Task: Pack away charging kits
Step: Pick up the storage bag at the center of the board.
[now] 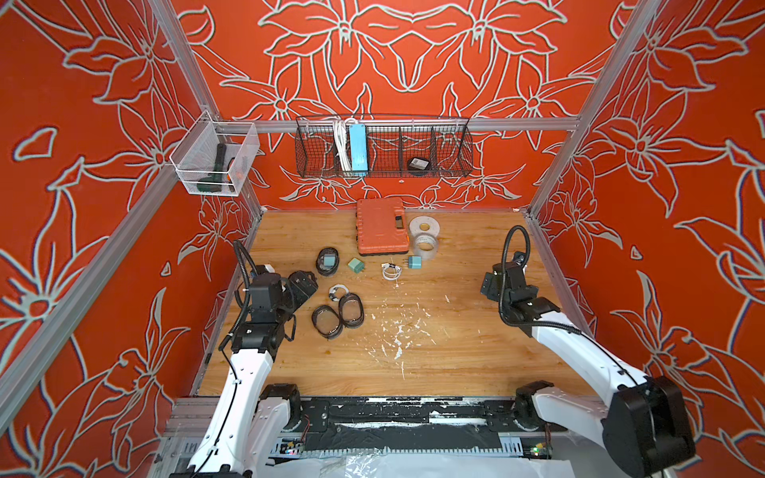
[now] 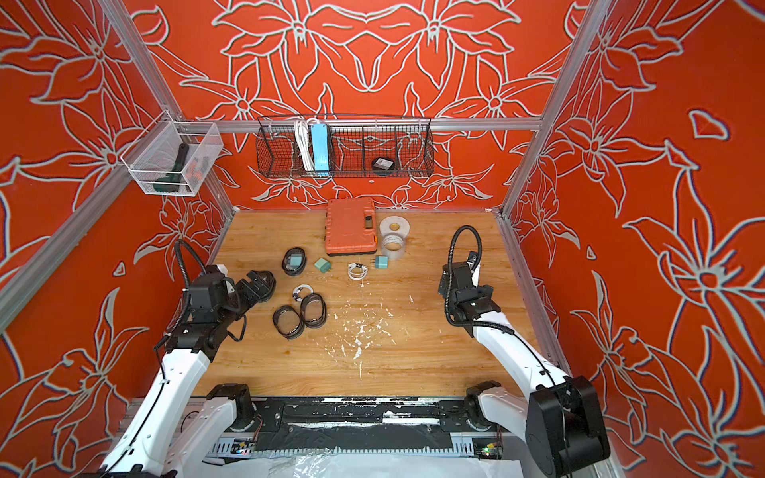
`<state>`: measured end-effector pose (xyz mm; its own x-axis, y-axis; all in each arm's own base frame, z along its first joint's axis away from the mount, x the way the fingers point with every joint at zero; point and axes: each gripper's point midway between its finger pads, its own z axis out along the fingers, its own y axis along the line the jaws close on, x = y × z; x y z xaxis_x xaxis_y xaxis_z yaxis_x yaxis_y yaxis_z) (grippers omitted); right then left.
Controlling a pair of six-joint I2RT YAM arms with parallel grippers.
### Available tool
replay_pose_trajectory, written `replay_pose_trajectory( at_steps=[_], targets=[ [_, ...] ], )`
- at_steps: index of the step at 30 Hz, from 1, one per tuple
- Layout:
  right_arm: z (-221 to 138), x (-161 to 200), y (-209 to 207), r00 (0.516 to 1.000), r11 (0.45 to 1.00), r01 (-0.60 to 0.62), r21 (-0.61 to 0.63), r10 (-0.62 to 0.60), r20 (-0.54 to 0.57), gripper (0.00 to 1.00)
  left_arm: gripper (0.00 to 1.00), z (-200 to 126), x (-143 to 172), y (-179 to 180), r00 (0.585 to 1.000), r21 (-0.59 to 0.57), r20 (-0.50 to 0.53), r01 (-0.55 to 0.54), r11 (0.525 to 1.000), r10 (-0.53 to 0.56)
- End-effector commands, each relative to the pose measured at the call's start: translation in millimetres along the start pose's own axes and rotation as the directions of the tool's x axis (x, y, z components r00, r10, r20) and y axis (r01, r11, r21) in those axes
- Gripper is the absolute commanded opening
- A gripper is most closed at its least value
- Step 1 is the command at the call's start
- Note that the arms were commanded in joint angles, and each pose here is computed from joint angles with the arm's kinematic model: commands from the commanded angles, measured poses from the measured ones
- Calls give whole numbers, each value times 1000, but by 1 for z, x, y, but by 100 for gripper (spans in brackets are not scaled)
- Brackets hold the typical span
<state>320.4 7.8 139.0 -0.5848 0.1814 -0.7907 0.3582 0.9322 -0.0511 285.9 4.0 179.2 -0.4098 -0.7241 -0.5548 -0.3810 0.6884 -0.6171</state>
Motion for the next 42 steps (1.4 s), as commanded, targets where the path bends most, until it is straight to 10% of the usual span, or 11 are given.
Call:
replay_pose_trajectory(
  at_steps=[1, 7, 16, 21, 42],
  targets=[
    [1, -3, 0, 1000, 1000, -3, 4, 3, -11, 96, 100, 1, 18, -6, 998, 4, -53, -27, 1000, 27],
    [3, -3, 2, 1000, 1000, 5, 6, -4, -22, 95, 88, 15, 81, -40, 964, -93, -170, -220, 971, 203],
    [7, -1, 5, 999, 1000, 21, 11, -20, -49, 91, 65, 56, 147, -45, 851, -320, -349, -501, 804, 392],
    [9, 0, 7, 998, 1000, 29, 9, -28, -58, 90, 63, 62, 144, -33, 823, -457, -361, -565, 687, 438],
    [11, 0, 10, 997, 999, 38, 9, -37, -74, 87, 52, 103, 160, -29, 716, -501, -456, -697, 513, 529]
  ],
)
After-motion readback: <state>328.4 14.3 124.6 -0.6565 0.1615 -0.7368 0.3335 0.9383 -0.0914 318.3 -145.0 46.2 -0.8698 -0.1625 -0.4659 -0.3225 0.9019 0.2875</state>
